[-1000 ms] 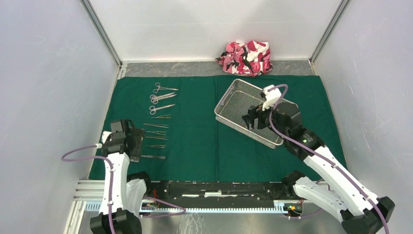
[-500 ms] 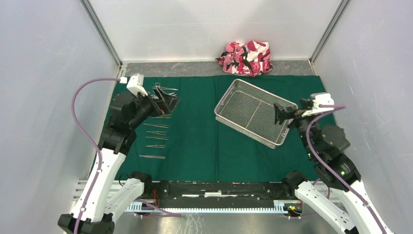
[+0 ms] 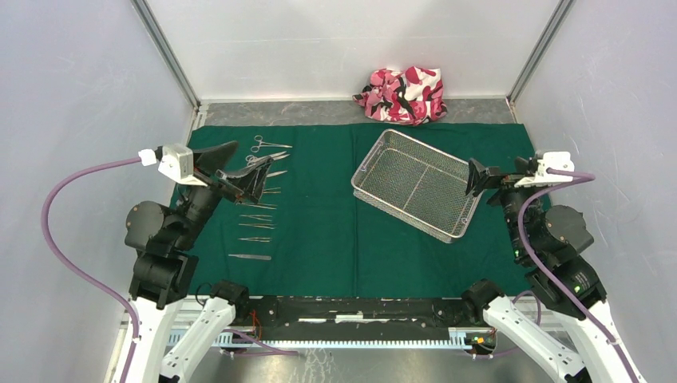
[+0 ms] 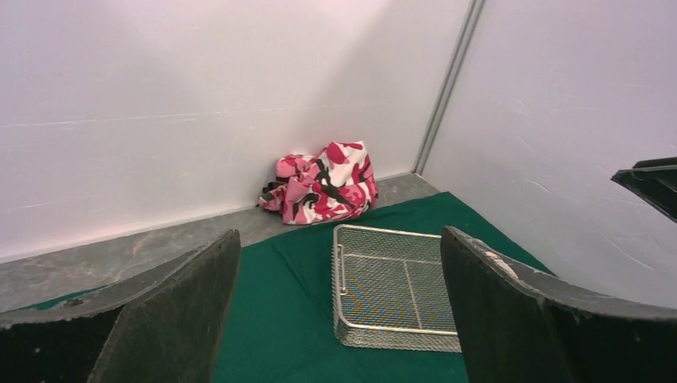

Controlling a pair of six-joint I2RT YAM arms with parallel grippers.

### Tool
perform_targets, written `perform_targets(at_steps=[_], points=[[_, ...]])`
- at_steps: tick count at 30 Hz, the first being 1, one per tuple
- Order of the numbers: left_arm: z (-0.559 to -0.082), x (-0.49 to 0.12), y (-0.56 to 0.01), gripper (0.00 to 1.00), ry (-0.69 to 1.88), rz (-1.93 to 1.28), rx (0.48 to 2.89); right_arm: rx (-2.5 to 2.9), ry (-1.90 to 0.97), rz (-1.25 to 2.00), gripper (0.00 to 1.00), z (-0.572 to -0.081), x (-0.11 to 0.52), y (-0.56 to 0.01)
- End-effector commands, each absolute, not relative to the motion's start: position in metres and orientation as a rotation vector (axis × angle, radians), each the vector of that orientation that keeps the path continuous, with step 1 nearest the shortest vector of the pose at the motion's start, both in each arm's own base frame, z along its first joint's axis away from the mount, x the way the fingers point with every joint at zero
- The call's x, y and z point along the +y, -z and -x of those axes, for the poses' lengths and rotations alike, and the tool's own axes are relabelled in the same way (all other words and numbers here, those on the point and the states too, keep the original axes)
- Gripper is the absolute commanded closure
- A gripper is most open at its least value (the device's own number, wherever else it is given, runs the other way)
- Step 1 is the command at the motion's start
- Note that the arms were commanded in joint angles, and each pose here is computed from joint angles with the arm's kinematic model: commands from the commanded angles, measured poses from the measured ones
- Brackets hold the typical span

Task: Open and lay out the surgical kit
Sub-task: Reset both arms

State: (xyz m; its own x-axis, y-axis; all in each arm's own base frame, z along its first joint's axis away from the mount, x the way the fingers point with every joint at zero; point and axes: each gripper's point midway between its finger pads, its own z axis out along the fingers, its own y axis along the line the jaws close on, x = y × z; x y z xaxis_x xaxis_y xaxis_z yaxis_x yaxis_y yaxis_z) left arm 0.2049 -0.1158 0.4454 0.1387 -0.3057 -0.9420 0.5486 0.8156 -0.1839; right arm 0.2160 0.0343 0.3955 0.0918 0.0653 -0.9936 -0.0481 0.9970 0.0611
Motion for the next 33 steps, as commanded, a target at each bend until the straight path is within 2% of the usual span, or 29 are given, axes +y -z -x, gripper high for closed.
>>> perform_targets(at_steps=[1,28,30,33], points=[[-0.208,-0.102,-0.454,0.0,0.516,-0.218,1.248,1.477,-0.05,-0.068,0.02,-0.216,0.025,-0.398],[-0.208,-0.106,-0.45,0.0,0.563,-0.203,1.245,1.467,-0.063,-0.103,0.02,-0.216,0.023,-0.395],[-0.208,-0.106,-0.45,0.0,0.567,-0.199,1.24,1.453,-0.082,-0.013,0.02,-0.218,0.035,-0.389],[-0.208,-0.107,-0.45,0.0,0.579,-0.193,1.231,1.44,-0.073,-0.079,0.02,-0.217,0.027,-0.389]])
